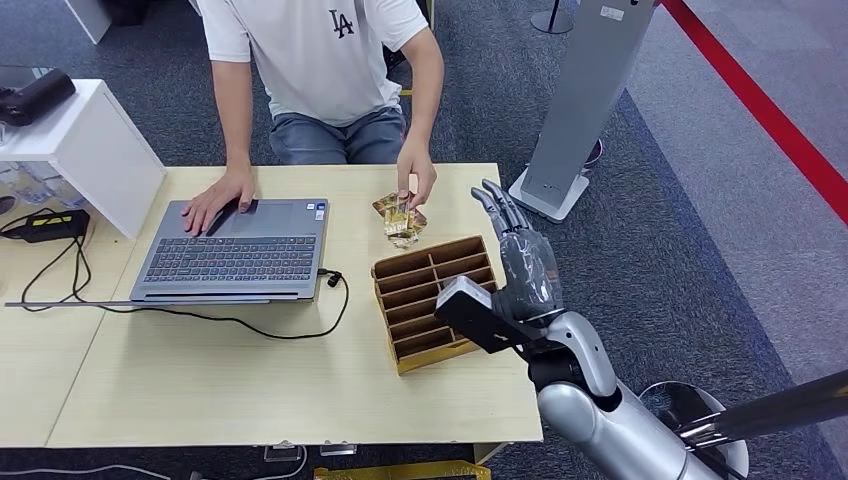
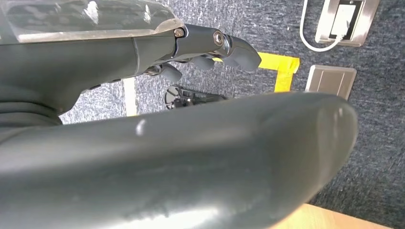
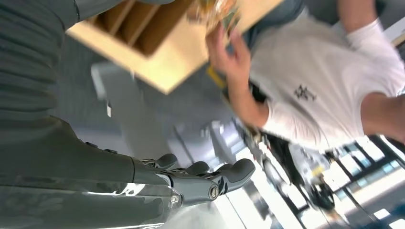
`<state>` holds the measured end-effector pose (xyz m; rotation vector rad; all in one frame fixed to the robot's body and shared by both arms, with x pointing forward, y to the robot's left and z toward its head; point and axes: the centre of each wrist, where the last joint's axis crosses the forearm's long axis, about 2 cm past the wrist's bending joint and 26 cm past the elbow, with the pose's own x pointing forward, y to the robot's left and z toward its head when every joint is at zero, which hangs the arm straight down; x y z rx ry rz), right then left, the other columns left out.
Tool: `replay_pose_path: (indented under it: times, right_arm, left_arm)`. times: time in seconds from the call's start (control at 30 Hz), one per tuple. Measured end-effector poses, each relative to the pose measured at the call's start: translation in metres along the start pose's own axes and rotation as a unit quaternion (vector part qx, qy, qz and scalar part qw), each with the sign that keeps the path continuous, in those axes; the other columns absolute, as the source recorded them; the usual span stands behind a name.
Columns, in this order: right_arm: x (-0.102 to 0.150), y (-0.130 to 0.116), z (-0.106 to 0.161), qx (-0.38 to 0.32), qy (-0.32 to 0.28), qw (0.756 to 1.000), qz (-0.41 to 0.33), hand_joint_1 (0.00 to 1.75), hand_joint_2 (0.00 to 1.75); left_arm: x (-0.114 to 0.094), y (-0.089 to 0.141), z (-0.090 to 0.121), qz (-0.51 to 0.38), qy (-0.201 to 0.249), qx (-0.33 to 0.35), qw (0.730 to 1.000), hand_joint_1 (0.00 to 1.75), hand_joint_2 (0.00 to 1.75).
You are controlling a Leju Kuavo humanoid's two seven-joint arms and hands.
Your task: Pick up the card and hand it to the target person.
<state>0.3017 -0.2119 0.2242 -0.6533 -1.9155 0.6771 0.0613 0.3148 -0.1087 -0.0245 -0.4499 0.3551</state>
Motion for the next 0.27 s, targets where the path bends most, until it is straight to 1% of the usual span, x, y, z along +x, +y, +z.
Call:
replay_pose_path:
  times: [0.07,0.13,0.23,0.27]
  right_arm:
    - [-0.009,0.003,0.008,0.038,0.023,0.994,-0.098,0.00,1.75]
    - [-0.019,0.006,0.018,0.065,0.040,0.980,-0.183,0.00,1.75]
    - [-0.033,0.009,0.032,0.084,0.064,0.957,-0.271,0.00,1.75]
    - [-0.035,0.010,0.034,0.085,0.068,0.953,-0.283,0.00,1.75]
  left_arm:
    - [0.000,0.000,0.000,0.001,0.000,0.002,1.000,0.00,0.00]
    - [0.000,0.000,0.000,0.002,0.002,0.004,1.000,0.00,0.00]
    - [0.000,0.001,0.000,0.002,0.004,0.008,1.000,0.00,0.00]
    - [0.000,0.001,0.000,0.002,0.004,0.009,1.000,0.00,0.00]
